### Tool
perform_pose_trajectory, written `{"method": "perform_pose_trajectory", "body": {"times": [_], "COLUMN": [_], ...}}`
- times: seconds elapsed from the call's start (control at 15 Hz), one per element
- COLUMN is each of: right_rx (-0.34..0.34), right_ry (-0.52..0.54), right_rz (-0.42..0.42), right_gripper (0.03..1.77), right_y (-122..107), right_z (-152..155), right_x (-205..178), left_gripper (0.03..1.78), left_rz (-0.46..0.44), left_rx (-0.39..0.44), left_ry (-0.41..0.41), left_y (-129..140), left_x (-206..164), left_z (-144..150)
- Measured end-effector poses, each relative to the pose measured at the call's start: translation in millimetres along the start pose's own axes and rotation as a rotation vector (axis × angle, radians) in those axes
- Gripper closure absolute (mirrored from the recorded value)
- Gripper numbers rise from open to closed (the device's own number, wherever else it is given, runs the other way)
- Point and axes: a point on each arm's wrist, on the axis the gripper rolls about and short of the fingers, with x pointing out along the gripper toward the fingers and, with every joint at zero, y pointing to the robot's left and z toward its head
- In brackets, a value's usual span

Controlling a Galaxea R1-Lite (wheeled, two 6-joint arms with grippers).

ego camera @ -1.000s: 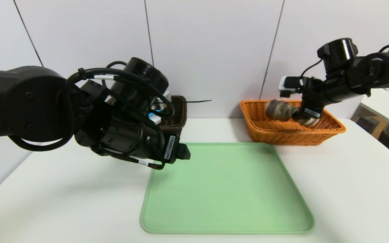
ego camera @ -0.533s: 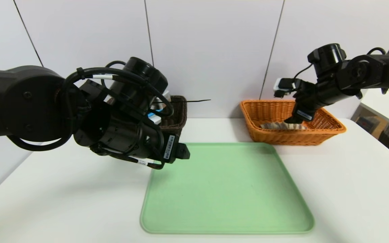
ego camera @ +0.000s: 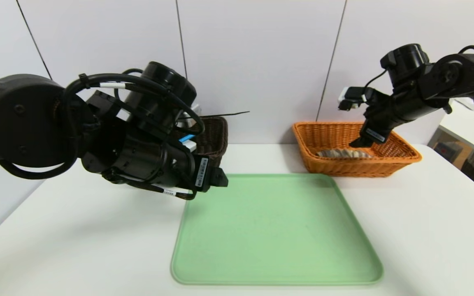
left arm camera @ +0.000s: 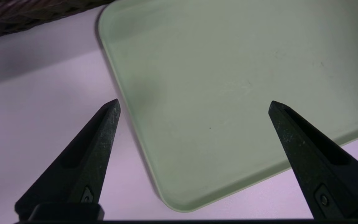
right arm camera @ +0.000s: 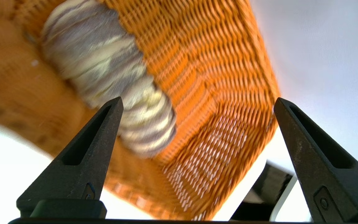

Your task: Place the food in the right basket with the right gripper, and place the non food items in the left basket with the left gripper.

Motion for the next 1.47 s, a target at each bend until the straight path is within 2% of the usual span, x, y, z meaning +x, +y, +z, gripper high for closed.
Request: {"method": "perform_pose_trajectory", "body": {"times": [0.13,0.4,0.67,1.0,1.2,1.33,1.47], "right_rx": [0.079,0.311,0.535,0.687,0.813,0.856,0.871], "right_ry": [0.003,-0.004,-0.014,-0.01,-0.042,-0.073,-0.097], "right_rz": [0.005,0.002,0.006,0.0,-0.034,-0.053,-0.07], "right_gripper": [0.11,0.11,0.11,0.11,0.11,0.11,0.1], "right_y": [-0.8,-0.8,11.2,56.4,87.5,110.1,132.1], "right_z": [-1.0,-5.1,-16.8,-56.8,-84.4,-102.8,-119.9], "right_x": [-19.6,-74.9,-146.8,-220.4,-258.3,-280.2,-295.7], "left_gripper": [0.12,0.12,0.12,0.12,0.12,0.12,0.12], "left_rz": [0.001,-0.011,-0.007,0.133,0.201,0.234,0.259], "left_rx": [-0.018,-0.061,-0.081,-0.101,-0.122,-0.119,-0.135], "left_ry": [-0.031,-0.144,-0.215,-0.268,-0.296,-0.3,-0.315], "left_y": [5.4,19.2,32.0,53.1,67.9,77.1,83.8], "left_x": [-11.0,-58.6,-114.8,-162.3,-179.7,-185.8,-188.4], "left_z": [3.6,9.4,-2.2,-40.3,-68.7,-92.7,-112.4]}}
